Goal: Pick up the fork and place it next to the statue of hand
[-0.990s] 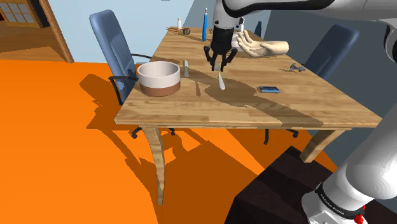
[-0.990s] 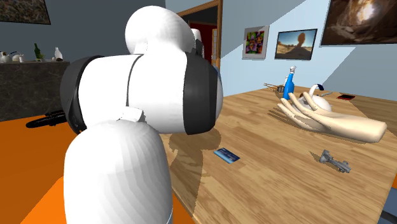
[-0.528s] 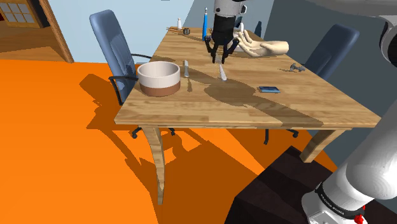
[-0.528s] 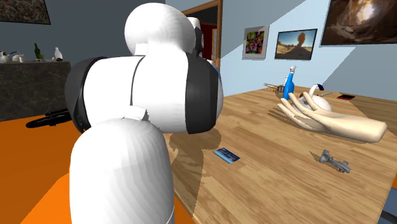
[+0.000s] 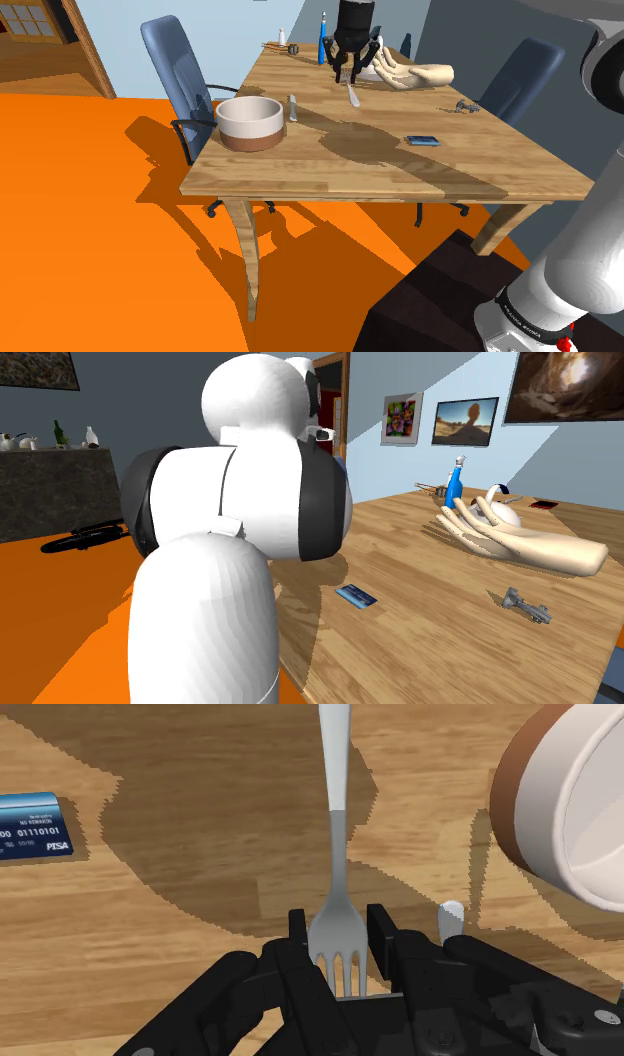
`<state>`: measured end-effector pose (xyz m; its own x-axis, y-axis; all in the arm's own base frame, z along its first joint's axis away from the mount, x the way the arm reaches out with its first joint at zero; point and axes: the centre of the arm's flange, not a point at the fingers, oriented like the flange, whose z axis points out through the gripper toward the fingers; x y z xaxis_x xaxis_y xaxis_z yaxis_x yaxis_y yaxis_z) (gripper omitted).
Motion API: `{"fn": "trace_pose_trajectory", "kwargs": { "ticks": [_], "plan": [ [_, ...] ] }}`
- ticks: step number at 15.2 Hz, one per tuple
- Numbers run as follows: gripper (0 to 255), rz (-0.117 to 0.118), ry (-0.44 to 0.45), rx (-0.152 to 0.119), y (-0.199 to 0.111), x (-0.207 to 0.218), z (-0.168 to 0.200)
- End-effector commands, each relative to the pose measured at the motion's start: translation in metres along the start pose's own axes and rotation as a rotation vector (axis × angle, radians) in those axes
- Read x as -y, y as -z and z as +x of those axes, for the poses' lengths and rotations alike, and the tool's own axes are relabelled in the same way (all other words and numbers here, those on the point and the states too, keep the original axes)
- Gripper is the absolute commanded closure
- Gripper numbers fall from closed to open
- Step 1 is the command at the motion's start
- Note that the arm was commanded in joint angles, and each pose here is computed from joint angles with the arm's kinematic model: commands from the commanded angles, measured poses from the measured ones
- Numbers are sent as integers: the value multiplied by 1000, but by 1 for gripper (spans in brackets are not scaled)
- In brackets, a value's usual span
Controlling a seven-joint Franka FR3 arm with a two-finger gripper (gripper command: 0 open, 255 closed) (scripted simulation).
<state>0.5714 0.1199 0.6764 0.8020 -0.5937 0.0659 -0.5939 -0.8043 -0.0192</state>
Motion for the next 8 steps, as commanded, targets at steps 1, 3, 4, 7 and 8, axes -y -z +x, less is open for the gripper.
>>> {"fn": "trace_pose_trajectory", "kwargs": {
  "ticks": [1, 3, 4, 7, 8],
  "plan": [
    [255, 0, 0, 0, 11, 0, 1],
    [255, 0, 0, 0, 21, 0, 1],
    [255, 0, 0, 0, 26, 1, 2],
    [255, 0, 0, 0, 42, 1, 3],
    [255, 0, 0, 0, 48, 1, 3]
  ]
}}
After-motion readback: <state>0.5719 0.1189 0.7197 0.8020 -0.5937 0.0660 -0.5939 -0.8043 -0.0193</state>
